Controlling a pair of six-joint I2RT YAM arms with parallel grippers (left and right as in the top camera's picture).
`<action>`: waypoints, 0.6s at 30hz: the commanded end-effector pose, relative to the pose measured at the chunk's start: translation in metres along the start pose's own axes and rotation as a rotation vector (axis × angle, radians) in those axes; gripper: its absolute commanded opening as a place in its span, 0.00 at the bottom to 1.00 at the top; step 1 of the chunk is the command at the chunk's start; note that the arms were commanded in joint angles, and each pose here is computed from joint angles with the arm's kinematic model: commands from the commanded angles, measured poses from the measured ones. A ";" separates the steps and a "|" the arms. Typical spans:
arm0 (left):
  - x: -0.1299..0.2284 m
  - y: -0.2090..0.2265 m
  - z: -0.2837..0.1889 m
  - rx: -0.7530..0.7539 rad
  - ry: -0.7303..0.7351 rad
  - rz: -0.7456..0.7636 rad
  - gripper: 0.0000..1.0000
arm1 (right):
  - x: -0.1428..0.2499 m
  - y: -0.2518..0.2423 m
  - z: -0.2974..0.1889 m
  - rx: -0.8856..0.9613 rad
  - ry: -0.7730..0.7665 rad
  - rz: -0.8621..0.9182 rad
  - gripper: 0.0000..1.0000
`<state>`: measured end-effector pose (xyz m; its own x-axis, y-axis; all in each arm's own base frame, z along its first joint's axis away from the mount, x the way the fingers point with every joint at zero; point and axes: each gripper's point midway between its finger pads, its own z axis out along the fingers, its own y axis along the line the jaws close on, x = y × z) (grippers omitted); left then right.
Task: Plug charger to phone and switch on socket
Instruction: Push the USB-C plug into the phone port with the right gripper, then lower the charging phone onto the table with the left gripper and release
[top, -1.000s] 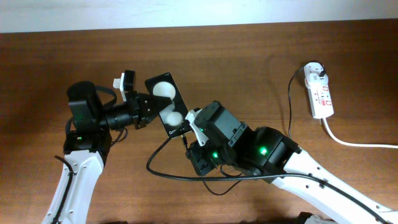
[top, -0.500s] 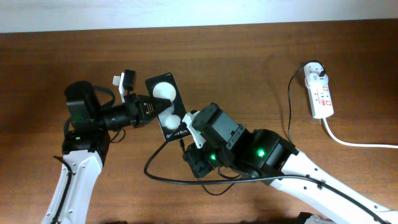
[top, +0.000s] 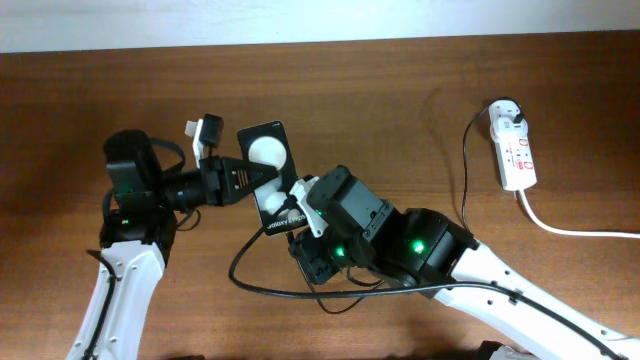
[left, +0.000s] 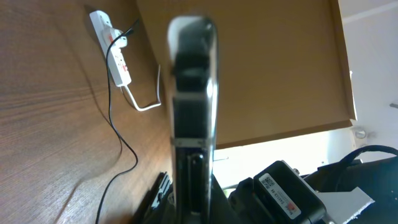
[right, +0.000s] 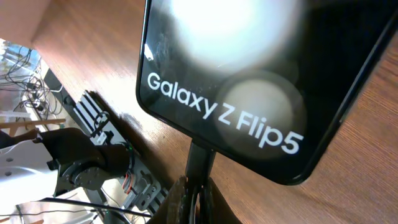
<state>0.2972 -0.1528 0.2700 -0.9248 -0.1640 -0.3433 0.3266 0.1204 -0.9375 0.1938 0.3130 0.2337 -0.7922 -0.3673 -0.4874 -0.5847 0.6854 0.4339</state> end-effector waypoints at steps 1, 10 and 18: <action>0.022 -0.021 0.003 0.111 0.131 0.016 0.00 | -0.037 -0.005 -0.020 0.063 -0.165 -0.021 0.08; 0.007 -0.007 0.005 0.028 0.042 0.054 0.00 | -0.023 0.014 -0.103 0.010 -0.285 -0.049 0.53; -0.001 0.014 0.036 -0.120 -0.037 0.108 0.00 | 0.024 -0.001 -0.175 0.060 -0.366 -0.048 0.99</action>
<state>0.3048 -0.1699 0.2591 -0.9026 -0.1782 -0.3919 0.3573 0.1978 -0.9128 0.1446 0.2064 0.3464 -0.6622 -0.1802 -0.7274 -0.6108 0.6921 0.3846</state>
